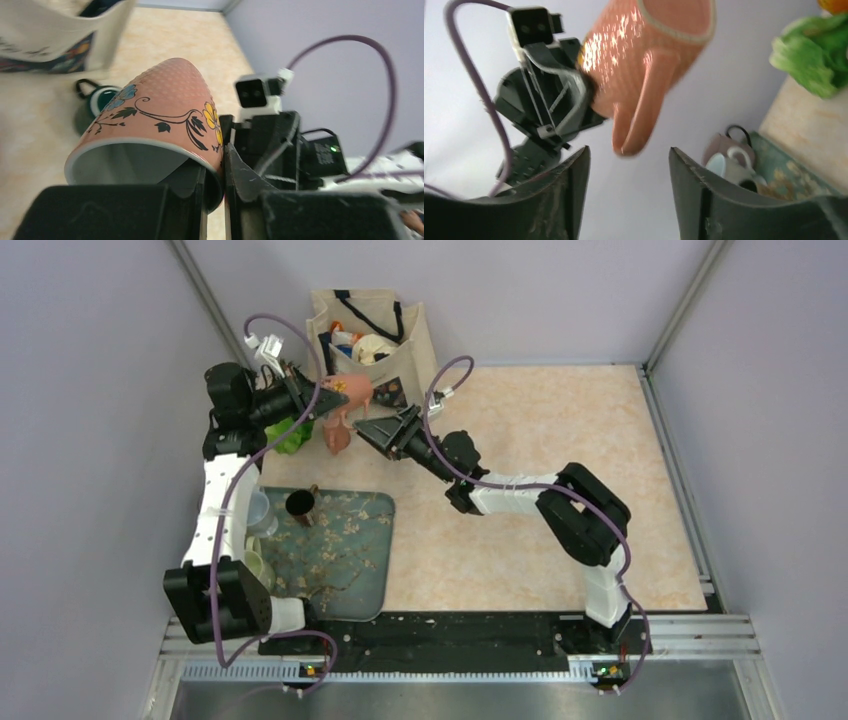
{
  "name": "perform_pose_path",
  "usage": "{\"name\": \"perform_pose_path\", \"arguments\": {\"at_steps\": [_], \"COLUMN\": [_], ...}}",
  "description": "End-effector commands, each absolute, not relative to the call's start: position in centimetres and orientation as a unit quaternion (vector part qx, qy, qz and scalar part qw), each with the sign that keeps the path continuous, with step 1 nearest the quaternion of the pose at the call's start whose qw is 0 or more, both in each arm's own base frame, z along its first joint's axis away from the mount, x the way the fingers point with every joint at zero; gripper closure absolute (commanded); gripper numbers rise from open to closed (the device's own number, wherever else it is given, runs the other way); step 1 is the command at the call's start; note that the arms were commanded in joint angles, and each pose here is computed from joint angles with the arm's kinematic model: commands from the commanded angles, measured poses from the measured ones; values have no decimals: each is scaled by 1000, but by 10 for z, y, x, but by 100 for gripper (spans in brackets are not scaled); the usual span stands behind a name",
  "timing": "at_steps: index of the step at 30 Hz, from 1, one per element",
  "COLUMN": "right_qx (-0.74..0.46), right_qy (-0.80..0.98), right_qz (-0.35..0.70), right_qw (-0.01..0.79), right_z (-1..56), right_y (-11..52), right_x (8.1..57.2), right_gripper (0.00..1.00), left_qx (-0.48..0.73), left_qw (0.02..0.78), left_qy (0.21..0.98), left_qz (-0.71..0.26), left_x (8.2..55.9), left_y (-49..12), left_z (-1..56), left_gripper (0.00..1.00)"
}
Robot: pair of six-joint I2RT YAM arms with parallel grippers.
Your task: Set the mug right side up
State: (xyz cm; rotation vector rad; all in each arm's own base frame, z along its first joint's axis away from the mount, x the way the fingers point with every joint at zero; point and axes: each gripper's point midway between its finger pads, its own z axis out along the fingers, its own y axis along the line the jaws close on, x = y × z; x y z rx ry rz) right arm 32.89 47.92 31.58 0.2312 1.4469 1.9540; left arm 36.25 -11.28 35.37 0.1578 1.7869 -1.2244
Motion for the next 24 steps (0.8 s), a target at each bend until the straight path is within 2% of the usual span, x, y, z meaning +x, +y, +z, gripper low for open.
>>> {"name": "perform_pose_path", "arguments": {"at_steps": [1, 3, 5, 8, 12, 14, 17, 24], "right_qx": [66, 61, 48, 8, -39, -56, -54, -26], "right_qy": [591, 619, 643, 682, 730, 745, 766, 766], "right_qz": [725, 697, 663, 588, 456, 398, 318, 256], "right_qw": [348, 357, 379, 434, 507, 533, 556, 589], "right_z": [304, 285, 272, 260, 248, 247, 247, 249], "right_y": [467, 459, 449, 428, 391, 368, 325, 266], "right_x": [317, 317, 315, 314, 323, 327, 337, 345], "right_gripper": [32, 21, 19, 16, 13, 8, 7, 5], "left_qx": [67, 73, 92, 157, 294, 332, 382, 500], "left_qw": [537, 541, 530, 466, 352, 308, 235, 97], "left_qy": [767, 778, 798, 852, 883, 889, 892, 860], "left_qz": [-344, -310, -272, -180, -96, -71, -50, -2], "left_x": [382, 385, 385, 374, 329, 308, 270, 195], "left_y": [-77, -69, -65, -67, -88, -87, -80, -66], "left_z": [348, 342, 334, 298, 245, 226, 201, 153], "left_gripper": [100, 100, 100, 100, 100, 100, 100, 100]}}
